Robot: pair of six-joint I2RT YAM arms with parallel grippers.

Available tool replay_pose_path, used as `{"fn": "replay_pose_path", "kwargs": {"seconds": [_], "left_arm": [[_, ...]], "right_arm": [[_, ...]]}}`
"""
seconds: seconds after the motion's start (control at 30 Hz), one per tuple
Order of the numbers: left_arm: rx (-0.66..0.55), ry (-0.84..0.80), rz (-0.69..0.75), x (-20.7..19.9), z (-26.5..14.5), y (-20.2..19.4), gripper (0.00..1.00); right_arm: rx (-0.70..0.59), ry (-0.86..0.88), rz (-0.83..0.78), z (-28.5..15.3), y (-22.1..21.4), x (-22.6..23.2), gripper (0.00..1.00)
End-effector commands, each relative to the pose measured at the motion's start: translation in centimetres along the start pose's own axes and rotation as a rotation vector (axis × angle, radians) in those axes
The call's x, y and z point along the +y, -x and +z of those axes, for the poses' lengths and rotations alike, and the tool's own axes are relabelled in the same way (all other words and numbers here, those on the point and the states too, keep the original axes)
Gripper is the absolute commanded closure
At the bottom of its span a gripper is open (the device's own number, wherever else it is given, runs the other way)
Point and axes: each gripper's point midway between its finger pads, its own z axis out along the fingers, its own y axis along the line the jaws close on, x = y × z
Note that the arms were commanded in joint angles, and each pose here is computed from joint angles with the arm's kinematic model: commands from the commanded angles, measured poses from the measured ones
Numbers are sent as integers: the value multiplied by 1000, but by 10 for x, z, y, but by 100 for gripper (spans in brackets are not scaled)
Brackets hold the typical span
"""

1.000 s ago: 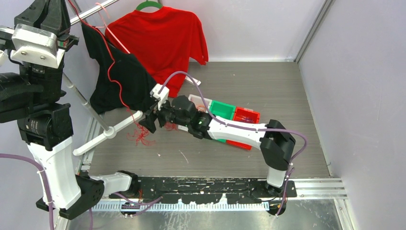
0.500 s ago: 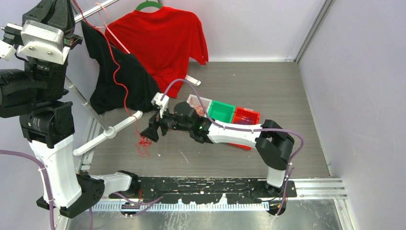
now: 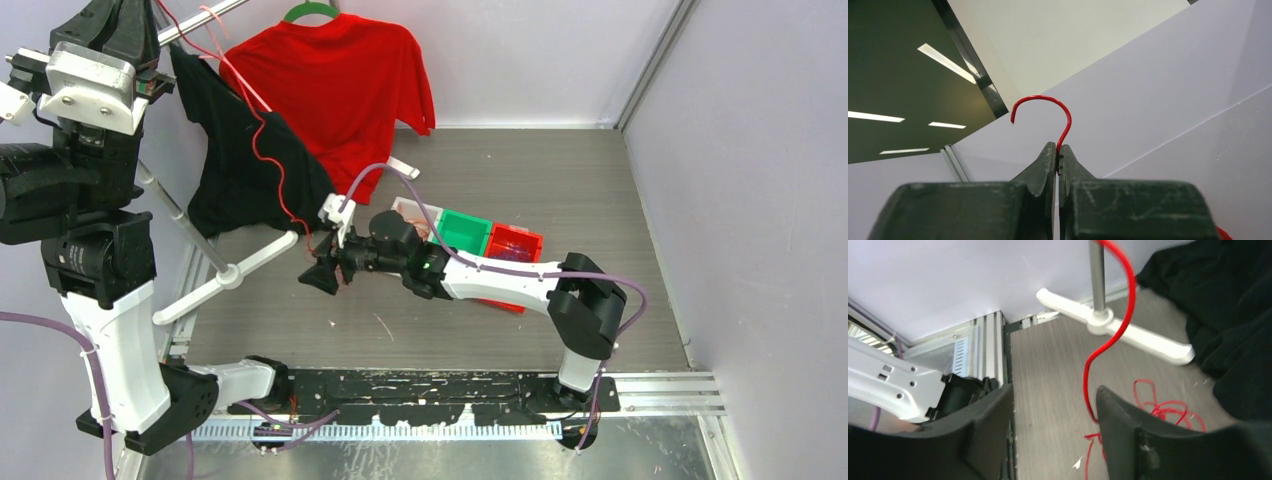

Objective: Untangle the cables

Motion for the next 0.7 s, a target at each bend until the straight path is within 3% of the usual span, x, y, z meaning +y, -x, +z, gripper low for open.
{"fn": "replay_pose_path", "kwargs": {"seconds": [0.0,0.07,0.13,0.4,0.53,0.67], "left_arm": [[-45,22,-9,10,-3,18,100],[-38,26,-18,10,-3,16,100],[-27,24,-31,9,-5,15,100],[30,-14,-79,-3,-11,2,100],[260,-167,-184,-54,-45,-53,100],[550,-277,-371,-124,-123,-124,99]], "right_arm": [[-114,13,-89,9,57,-1,48],[-120,1,-89,11,64,-8,79],[-124,-17,-88,11,68,-13,95],[-139,-52,-67,6,59,-21,99],[-176,-68,-102,-7,76,-17,99],[-215,-111,-135,-23,89,-18,99]]}}
